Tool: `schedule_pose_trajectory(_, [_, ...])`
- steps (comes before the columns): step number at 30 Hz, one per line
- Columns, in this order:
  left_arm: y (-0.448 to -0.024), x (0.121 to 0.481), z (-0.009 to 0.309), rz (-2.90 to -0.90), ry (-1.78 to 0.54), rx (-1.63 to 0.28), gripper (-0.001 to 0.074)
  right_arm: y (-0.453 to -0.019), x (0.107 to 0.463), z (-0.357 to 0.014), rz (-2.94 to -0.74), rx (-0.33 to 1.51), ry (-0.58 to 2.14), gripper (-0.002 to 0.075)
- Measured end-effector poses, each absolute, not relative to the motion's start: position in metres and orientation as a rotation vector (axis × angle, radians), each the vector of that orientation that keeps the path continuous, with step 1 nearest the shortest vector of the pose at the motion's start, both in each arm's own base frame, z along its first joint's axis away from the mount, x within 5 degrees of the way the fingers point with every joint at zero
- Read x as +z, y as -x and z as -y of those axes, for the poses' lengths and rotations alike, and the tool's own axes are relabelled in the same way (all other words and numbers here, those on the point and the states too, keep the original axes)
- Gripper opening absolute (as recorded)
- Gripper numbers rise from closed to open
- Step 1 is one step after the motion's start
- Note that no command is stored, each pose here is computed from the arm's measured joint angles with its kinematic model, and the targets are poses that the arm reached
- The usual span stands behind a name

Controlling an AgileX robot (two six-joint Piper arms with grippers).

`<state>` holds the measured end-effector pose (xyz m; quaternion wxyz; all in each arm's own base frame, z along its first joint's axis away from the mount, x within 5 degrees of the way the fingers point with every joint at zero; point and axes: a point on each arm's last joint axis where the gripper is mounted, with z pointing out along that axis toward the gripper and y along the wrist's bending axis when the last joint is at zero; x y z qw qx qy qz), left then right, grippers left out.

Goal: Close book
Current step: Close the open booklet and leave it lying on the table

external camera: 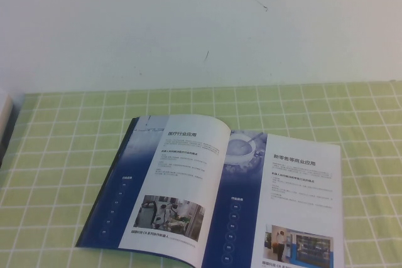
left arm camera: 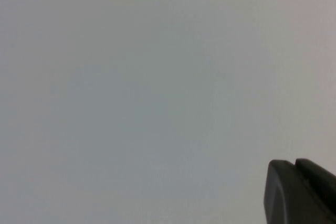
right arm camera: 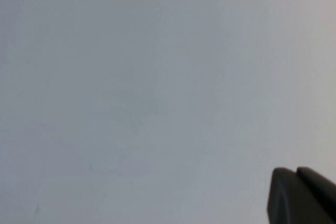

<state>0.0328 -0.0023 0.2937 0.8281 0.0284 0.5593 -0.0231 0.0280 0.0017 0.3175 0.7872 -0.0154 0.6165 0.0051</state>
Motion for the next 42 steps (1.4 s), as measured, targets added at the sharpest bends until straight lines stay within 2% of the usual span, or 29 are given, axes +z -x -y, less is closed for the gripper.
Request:
schedule_pose_trajectory(5, [-0.034,0.328,0.003,-1.239,-0.088,-0.029,-0.0004,-0.049,0.346,-0.006,-1.706,-0.009,0.131,-0.0003])
schedule_pose_trajectory(8, [-0.049,0.328,0.006,-1.401,-0.056,-0.101,-0.0004,-0.072,0.354,-0.013,-1.924,0.013,0.276,-0.0003])
schedule_pose_trajectory(12, [-0.076,0.317,0.012,-1.730,-0.042,-0.177,-0.0004,-0.114,0.345,-0.026,-2.148,0.149,0.478,-0.0003])
schedule_pose_trajectory(17, [-0.110,0.298,0.024,-2.105,-0.092,-0.277,-0.0004,-0.171,0.309,-0.039,-2.329,0.348,0.645,-0.0003])
schedule_pose_trajectory(22, [-0.146,0.281,0.042,-2.318,-0.226,-0.442,-0.0004,-0.217,0.253,-0.058,-2.513,0.483,0.804,-0.0003])
schedule_pose_trajectory(26, [-0.176,0.279,0.050,-2.392,-0.257,-0.525,-0.0004,-0.236,0.212,-0.079,-2.632,0.453,0.911,-0.0003])
schedule_pose_trajectory(32, [-0.234,0.277,0.056,-2.483,-0.258,-0.552,-0.0004,-0.249,0.169,-0.107,-2.691,0.405,1.005,-0.0003])
schedule_pose_trajectory(37, [-0.282,0.264,0.054,-2.583,-0.235,-0.470,-0.0004,-0.256,0.148,-0.115,-2.700,0.363,1.009,-0.0003])
schedule_pose_trajectory(42, [-0.322,0.236,0.049,-2.711,-0.206,-0.354,-0.0004,-0.261,0.127,-0.116,-2.747,0.347,1.009,-0.0003])
